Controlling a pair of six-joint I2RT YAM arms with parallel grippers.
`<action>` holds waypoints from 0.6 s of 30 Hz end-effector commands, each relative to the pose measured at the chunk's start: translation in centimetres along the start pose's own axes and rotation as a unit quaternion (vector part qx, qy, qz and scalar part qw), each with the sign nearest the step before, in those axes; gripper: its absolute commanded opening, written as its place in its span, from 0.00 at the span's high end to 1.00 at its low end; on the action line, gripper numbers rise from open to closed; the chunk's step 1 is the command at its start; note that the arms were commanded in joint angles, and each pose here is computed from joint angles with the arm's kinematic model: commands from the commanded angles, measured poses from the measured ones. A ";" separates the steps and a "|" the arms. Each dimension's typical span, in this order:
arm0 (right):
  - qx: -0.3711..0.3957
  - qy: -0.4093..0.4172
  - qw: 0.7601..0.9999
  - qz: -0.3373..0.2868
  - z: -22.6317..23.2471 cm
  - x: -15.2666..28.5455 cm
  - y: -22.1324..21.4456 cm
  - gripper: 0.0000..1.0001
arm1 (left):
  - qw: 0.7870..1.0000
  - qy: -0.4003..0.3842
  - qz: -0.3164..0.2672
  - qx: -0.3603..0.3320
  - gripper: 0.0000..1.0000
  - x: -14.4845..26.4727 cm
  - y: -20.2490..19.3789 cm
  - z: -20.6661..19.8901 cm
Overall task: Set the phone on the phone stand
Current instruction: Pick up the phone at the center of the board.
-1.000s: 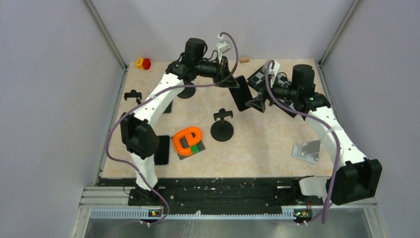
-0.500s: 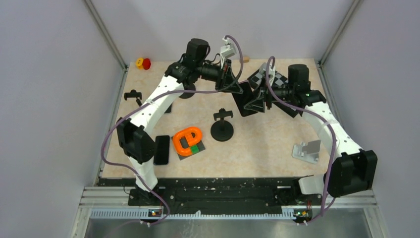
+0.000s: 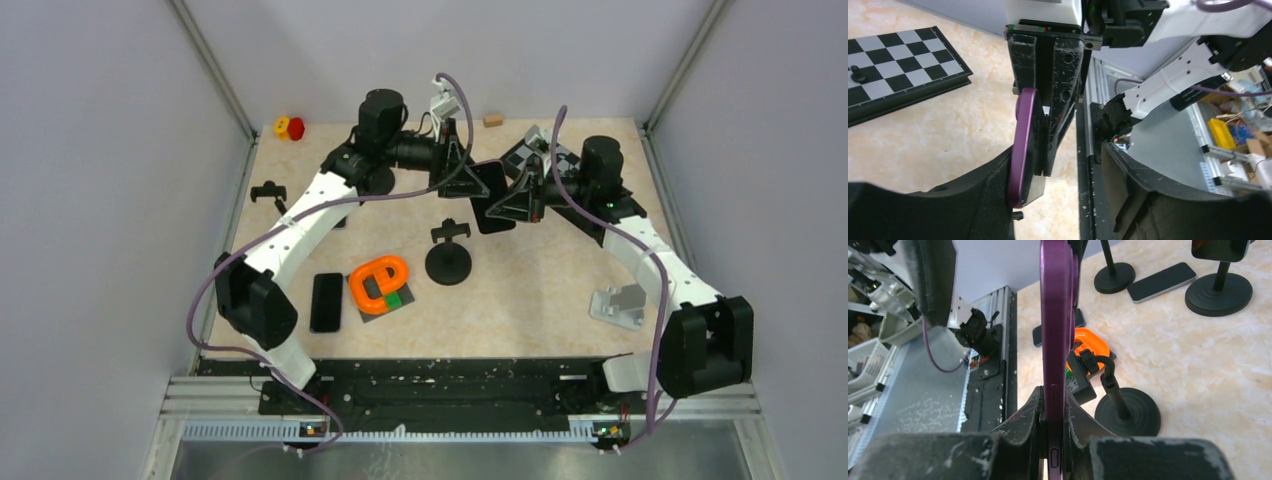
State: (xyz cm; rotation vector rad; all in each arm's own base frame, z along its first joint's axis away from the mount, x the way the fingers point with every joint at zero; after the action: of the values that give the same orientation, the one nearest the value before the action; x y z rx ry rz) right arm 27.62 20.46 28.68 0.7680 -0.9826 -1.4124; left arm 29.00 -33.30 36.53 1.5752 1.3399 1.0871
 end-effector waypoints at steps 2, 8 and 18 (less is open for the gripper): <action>0.055 0.033 0.996 -0.065 2.9 0.2 4.5 1.00 | 0.998 -0.012 -0.058 -0.007 0.30 0.8 2.5 -2.8; 0.032 0.048 0.996 -0.075 2.9 0.0 3.9 1.00 | 0.997 0.001 -0.073 0.020 0.28 0.3 1.5 -1.8; 0.014 0.059 0.995 -0.077 2.7 -0.4 3.3 1.00 | 0.996 -0.012 -0.080 0.046 0.44 -0.7 2.0 -0.7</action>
State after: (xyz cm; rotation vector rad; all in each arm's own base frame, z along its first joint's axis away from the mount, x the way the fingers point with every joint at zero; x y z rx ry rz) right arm 27.07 21.06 31.43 0.8660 -0.8463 -1.4981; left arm 28.45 -33.57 36.88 1.5618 1.5084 0.9452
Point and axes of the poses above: each gripper's point midway between its finger pads, its own x axis back along the fingers, its own z axis along the line the jaws close on, y = z × x, the point moved 3 cm from there along x, back along the fingers, and after that the axes turned 5 degrees about -x, right-handed, at the moved point
